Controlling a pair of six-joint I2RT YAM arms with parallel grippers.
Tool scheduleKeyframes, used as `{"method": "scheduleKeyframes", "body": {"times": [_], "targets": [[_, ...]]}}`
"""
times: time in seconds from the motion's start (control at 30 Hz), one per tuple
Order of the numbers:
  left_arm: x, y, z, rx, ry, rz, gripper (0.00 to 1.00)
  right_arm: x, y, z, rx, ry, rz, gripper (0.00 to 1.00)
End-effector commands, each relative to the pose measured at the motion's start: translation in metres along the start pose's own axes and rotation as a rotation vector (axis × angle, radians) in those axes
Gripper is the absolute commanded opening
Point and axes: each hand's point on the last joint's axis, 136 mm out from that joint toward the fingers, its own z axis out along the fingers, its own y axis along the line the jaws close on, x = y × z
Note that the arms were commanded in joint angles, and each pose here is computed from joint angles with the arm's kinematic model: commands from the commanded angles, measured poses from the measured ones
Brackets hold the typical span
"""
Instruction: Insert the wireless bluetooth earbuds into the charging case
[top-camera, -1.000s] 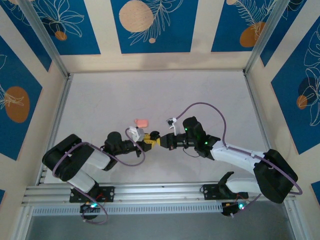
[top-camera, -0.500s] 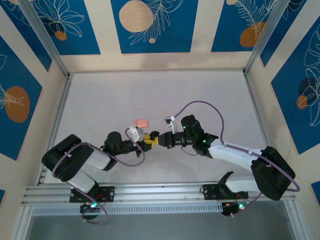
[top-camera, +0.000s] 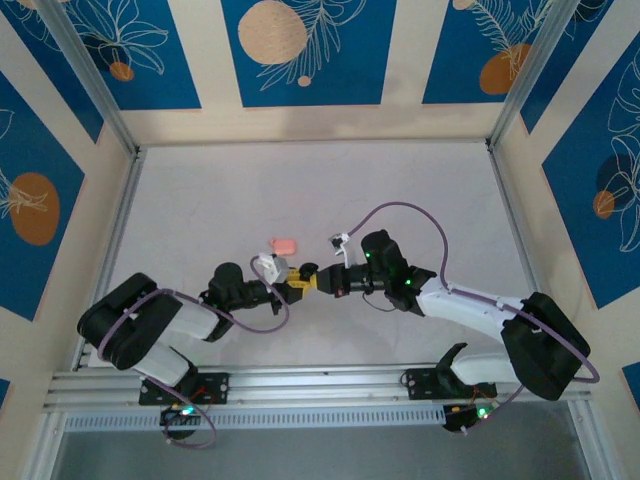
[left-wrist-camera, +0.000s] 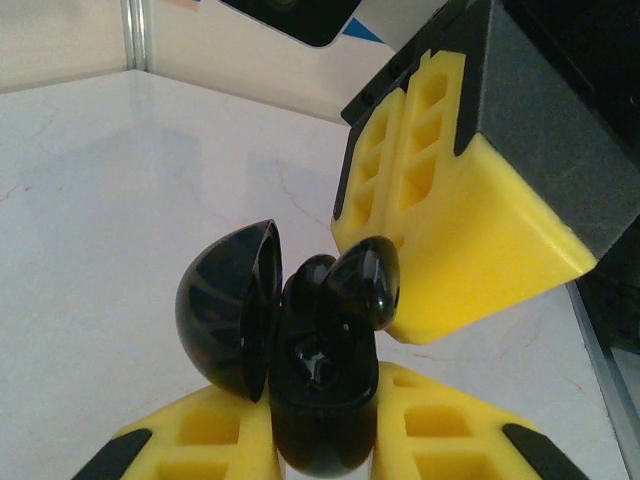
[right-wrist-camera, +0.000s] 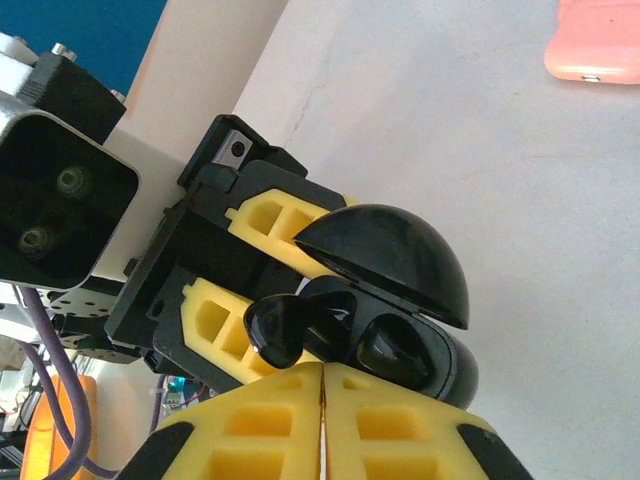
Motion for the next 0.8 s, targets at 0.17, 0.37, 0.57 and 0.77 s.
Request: {"method": "scheduleKeyframes", "body": {"times": [0.17, 0.37, 0.57, 0.77], "targets": [[-0.014, -0.005, 0.003, 0.026, -0.036, 0.051, 0.20, 0.000, 0.003, -0.011, 0.022, -0.014, -0.011, 0.16], [-0.012, -0.005, 0.003, 0.025, -0.030, 0.048, 0.20, -0.003, 0.014, -0.022, 0.003, -0.038, -0.041, 0.21], [-0.012, -0.005, 0.004, 0.029, -0.033, 0.046, 0.20, -0.008, 0.019, -0.029, 0.002, -0.060, -0.054, 0.23], [-0.014, -0.005, 0.005, 0.035, -0.038, 0.047, 0.20, -0.003, 0.014, -0.022, 0.006, -0.026, -0.029, 0.21]]}}
